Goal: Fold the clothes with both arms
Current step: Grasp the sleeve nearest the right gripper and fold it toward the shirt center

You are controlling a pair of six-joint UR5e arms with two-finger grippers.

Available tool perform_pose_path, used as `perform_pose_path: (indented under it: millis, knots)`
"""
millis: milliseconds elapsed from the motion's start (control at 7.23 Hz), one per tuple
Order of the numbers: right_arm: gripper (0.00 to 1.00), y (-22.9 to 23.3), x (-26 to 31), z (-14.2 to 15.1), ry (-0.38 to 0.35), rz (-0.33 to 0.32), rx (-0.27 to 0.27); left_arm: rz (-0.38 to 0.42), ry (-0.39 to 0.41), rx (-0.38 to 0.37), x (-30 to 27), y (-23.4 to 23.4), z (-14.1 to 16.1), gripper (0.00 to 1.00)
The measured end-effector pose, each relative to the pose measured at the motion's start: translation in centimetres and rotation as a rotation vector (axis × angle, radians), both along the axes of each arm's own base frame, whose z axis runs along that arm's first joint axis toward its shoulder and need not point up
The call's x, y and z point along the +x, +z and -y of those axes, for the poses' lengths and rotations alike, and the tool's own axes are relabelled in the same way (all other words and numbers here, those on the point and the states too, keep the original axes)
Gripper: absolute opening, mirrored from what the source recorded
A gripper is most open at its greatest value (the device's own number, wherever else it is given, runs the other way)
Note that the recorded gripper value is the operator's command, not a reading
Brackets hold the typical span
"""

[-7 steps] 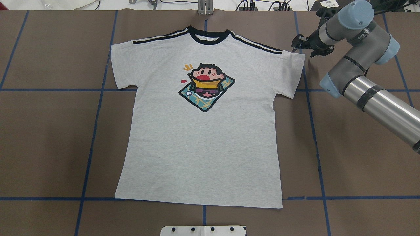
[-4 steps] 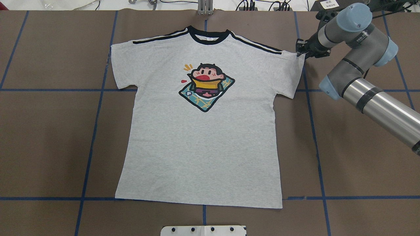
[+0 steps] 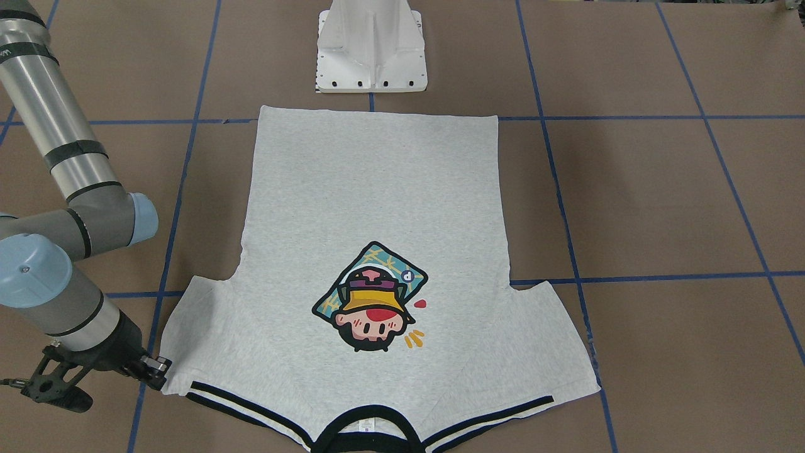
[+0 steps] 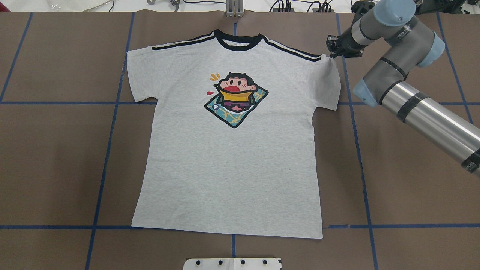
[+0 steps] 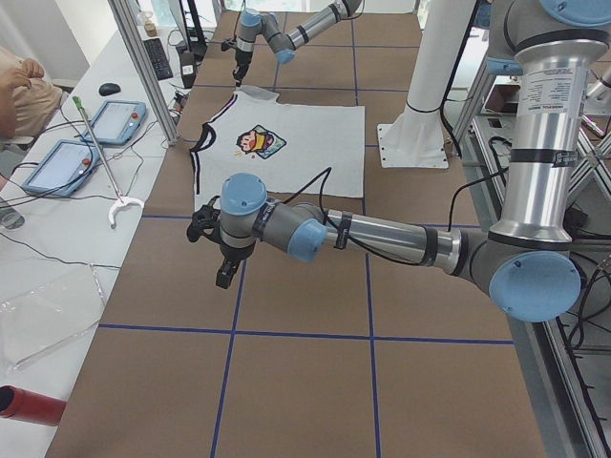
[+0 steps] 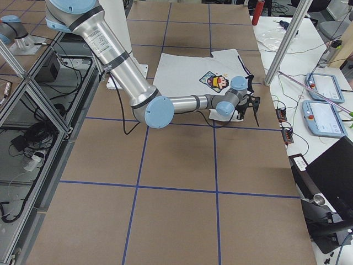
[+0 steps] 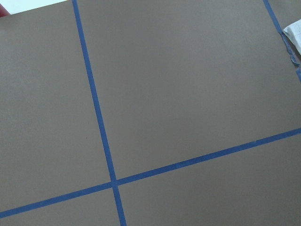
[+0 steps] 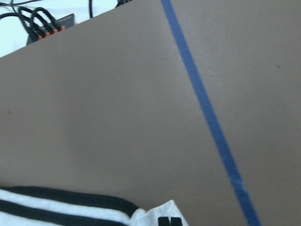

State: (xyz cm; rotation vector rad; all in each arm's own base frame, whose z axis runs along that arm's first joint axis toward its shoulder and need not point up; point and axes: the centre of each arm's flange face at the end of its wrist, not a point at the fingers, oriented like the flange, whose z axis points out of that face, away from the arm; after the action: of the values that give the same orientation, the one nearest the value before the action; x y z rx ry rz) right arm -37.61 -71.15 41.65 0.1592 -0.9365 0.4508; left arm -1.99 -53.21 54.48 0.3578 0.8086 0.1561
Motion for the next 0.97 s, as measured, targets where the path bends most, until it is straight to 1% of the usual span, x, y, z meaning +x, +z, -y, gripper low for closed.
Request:
perform_pose_path:
  millis: [277,415,554,692,969]
  knots:
    - [0.0,-8.6,-6.3,-2.2,0.034,0.074,-0.048,-0.017,0.01,0.002,0.2,-0.3,-0.1,1.0]
    - [0.0,-11.5,-10.1,-3.0,0.064,0.076,-0.049,-0.031,0.016,-0.001,0.3,-0.4,-0.1,1.0]
    - [0.0,-13.0,-13.0,-2.8,0.096,0.053,-0.043,-0.044,0.023,-0.005,0.4,-0.4,-0.2,1.0]
    - [0.0,-13.1,-14.6,-2.1,0.126,0.017,-0.039,-0.052,0.027,-0.008,0.4,-0.3,-0.3,1.0]
    - [0.0,-11.6,-15.0,-0.6,0.181,-0.052,-0.027,-0.056,0.028,-0.009,0.4,-0.3,-0.4,1.0]
